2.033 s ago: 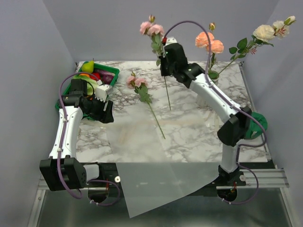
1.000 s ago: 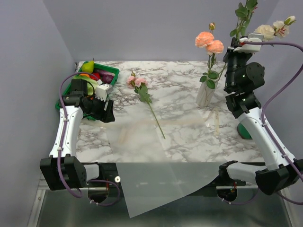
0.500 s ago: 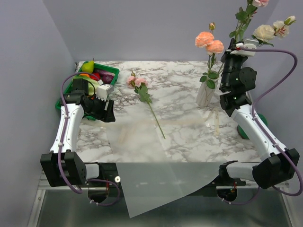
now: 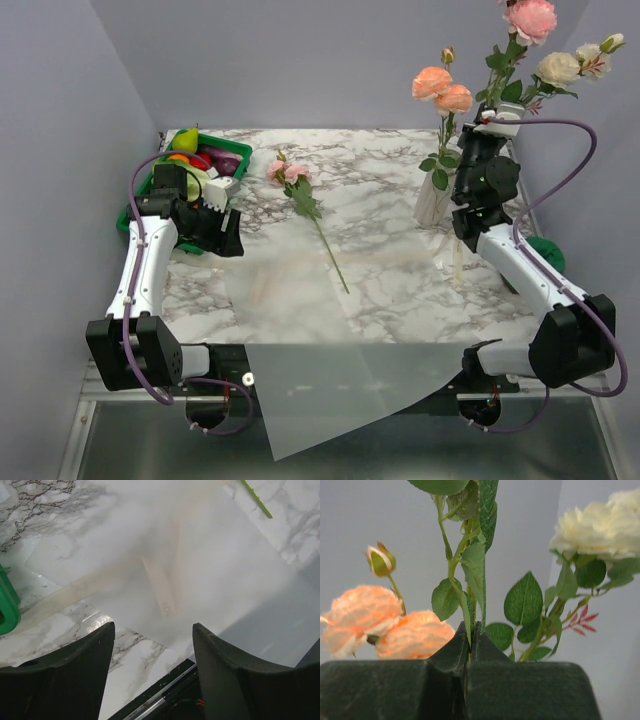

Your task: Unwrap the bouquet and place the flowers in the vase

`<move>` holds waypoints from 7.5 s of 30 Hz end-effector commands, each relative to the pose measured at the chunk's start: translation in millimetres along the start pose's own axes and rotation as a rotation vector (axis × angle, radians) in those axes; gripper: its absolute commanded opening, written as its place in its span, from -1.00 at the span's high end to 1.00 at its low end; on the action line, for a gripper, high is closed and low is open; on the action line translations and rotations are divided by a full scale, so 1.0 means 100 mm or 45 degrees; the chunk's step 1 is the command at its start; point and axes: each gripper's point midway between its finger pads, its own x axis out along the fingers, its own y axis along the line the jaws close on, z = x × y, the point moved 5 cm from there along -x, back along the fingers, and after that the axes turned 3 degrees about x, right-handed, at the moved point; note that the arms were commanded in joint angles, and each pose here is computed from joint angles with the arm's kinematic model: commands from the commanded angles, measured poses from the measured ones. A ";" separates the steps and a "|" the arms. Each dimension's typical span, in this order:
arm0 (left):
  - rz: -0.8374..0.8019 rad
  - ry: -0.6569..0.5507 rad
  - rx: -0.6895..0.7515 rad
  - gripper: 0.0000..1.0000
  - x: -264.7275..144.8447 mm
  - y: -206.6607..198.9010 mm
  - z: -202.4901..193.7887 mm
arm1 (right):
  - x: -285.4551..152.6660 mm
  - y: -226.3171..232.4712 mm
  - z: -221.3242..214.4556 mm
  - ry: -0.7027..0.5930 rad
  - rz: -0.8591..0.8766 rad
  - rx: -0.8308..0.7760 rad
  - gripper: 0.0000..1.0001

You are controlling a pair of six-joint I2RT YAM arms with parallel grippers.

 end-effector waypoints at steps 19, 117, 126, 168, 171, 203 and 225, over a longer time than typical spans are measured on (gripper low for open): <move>-0.009 -0.056 0.026 -0.45 -0.10 -0.07 0.06 | -0.77 0.29 -0.24 0.345 0.167 0.129 -0.47; 0.019 -0.122 0.034 -0.46 -0.30 -0.15 0.21 | -0.42 1.14 1.54 -0.024 0.626 0.159 0.99; -0.007 -0.121 0.041 -0.46 -0.27 -0.13 0.24 | -0.18 0.26 1.53 -0.290 0.186 0.071 0.99; 0.018 -0.076 0.025 -0.47 -0.19 0.01 0.22 | 0.02 0.15 0.26 -0.112 0.031 0.005 0.98; 0.014 -0.075 0.021 -0.47 -0.19 0.01 0.21 | 0.00 0.18 0.25 -0.080 0.061 0.013 0.58; -0.012 -0.124 0.007 -0.48 -0.26 -0.12 0.22 | -0.61 0.12 0.77 0.475 0.153 0.063 -0.99; 0.012 -0.154 -0.025 -0.63 -0.27 -0.14 0.21 | -1.95 0.16 0.31 0.886 0.824 0.290 -1.00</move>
